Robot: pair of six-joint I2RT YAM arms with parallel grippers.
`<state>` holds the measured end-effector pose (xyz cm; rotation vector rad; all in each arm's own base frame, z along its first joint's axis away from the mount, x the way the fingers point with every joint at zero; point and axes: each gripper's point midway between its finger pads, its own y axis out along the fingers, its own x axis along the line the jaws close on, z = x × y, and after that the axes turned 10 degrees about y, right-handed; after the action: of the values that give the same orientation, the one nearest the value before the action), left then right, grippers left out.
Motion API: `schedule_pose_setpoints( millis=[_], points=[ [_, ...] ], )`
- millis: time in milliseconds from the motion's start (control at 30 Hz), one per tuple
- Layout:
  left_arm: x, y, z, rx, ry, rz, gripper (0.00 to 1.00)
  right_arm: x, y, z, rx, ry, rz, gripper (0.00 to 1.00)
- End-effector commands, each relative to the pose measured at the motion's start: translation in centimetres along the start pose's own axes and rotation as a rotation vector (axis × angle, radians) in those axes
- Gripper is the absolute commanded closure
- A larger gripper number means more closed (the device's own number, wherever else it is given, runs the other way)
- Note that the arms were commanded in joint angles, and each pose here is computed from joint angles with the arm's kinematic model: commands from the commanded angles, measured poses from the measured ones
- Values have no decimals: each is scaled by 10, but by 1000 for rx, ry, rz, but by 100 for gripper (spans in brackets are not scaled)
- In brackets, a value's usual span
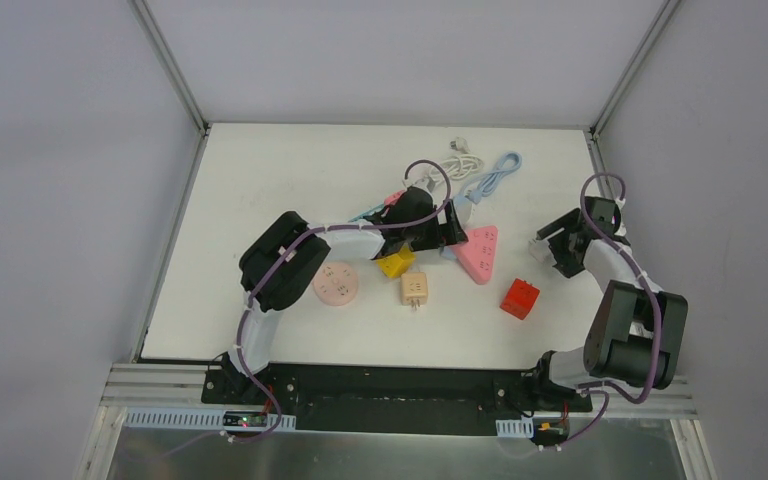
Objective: Pull the plug off the socket
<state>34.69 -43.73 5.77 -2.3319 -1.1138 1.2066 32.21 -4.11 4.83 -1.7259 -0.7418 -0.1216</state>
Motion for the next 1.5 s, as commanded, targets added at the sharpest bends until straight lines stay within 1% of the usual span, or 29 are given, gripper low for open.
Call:
schedule_pose_setpoints(
  millis=[0,100,233,333,433,500,600,767,833,933,1000,1100,1167,1233,1267,1300,1400,1467],
  points=[
    [3,-11,-1,0,20,-4,9,6,-21,-28,-134,7,-9,23],
    [5,-12,-2,-11,16,-7,11,23,-35,-27,-120,-35,-91,23],
    [9,-12,-4,-29,5,-25,16,59,-58,-9,-43,-136,-258,23],
    [11,-12,-5,-42,-8,-33,18,87,-69,20,42,-224,-360,21],
    [11,-11,-6,-47,-19,-23,23,112,-71,55,137,-297,-438,20],
    [12,-10,-6,-42,-34,-14,26,123,-63,77,182,-331,-443,20],
    [12,-8,-5,-38,-55,3,34,141,-51,98,215,-362,-439,20],
    [14,-8,-4,-32,-67,-2,46,169,-27,114,224,-402,-385,22],
    [15,-7,-3,-29,-68,-6,49,173,-16,122,237,-416,-352,26],
    [16,-6,-2,-20,-68,-14,53,173,-3,132,266,-434,-293,32],
    [18,-6,-1,-14,-71,-23,55,174,2,138,279,-442,-278,40],
    [20,-6,0,-9,-73,-36,58,177,3,143,285,-455,-275,56],
    [23,-6,1,-7,-80,-51,59,177,4,143,271,-463,-249,70],
    [24,-7,1,-13,-82,-57,61,176,5,140,256,-474,-209,88],
    [25,-8,1,-11,-84,-63,62,175,5,140,247,-484,-193,95],
    [26,-8,2,-5,-85,-71,63,176,4,139,239,-494,-181,100],
    [28,-6,4,11,-85,-90,66,181,-1,140,225,-536,-157,100],
    [29,-5,4,16,-84,-98,68,182,-2,134,184,-563,-128,100]
  ],
)
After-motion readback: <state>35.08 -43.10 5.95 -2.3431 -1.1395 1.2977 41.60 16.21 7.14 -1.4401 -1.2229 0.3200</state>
